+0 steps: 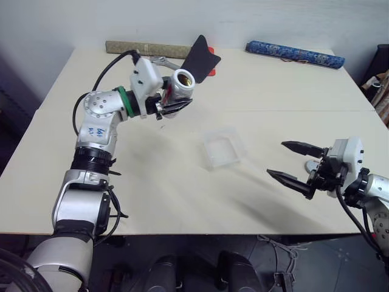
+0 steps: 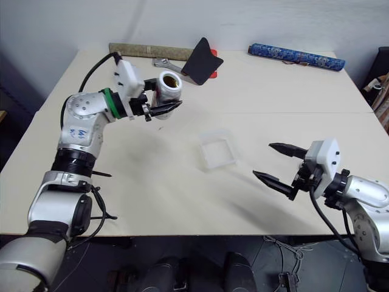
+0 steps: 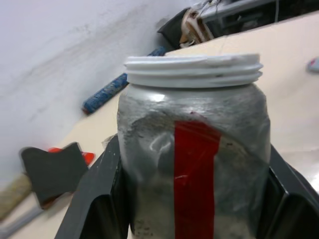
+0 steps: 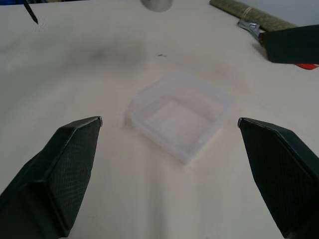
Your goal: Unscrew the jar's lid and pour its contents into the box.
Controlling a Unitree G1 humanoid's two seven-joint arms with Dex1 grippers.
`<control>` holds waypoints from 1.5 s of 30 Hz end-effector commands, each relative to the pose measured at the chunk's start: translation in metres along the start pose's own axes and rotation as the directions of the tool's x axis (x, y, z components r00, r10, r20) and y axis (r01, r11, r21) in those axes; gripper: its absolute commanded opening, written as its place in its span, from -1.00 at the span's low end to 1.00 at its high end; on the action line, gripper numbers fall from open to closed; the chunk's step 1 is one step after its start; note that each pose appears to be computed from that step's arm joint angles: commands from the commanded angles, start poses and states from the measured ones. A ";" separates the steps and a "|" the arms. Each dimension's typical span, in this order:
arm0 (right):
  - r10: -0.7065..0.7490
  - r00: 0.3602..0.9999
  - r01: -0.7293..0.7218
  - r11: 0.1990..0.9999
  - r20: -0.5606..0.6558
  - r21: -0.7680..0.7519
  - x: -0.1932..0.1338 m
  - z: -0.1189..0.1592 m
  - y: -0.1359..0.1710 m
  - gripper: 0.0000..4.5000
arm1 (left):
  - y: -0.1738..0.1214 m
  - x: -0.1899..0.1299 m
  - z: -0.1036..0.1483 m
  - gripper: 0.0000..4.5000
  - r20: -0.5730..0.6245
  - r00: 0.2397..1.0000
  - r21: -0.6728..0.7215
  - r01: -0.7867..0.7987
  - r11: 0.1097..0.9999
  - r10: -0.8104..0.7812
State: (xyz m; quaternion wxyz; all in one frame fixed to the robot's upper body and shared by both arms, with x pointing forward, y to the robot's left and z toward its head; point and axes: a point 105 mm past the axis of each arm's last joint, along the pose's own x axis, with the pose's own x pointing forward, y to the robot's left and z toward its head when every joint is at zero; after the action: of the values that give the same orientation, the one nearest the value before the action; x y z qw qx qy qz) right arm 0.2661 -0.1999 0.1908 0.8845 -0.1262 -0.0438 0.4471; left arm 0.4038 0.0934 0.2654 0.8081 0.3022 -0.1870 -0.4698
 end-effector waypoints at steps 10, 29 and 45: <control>-0.113 0.994 0.113 0.993 -0.007 0.033 -0.015 -0.007 0.006 0.99 | -0.010 0.049 0.030 0.06 0.047 0.991 0.785 -0.116 0.608 0.127; -0.185 0.983 0.184 0.979 0.004 0.085 -0.016 -0.014 0.012 0.99 | -0.055 0.085 0.026 0.06 0.255 0.952 0.891 -0.299 -0.342 -0.166; -0.202 0.979 0.198 0.974 0.021 0.108 -0.012 -0.017 0.013 0.99 | -0.053 0.083 0.028 0.06 0.268 0.955 0.937 -0.289 -0.194 -0.131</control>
State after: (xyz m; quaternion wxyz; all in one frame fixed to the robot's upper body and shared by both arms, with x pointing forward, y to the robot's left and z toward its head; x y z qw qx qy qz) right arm 0.2543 -0.2104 0.1623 0.9331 -0.0621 -0.0272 0.3531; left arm 0.3994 -0.0037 0.2315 0.2179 0.7584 -0.5988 -0.1371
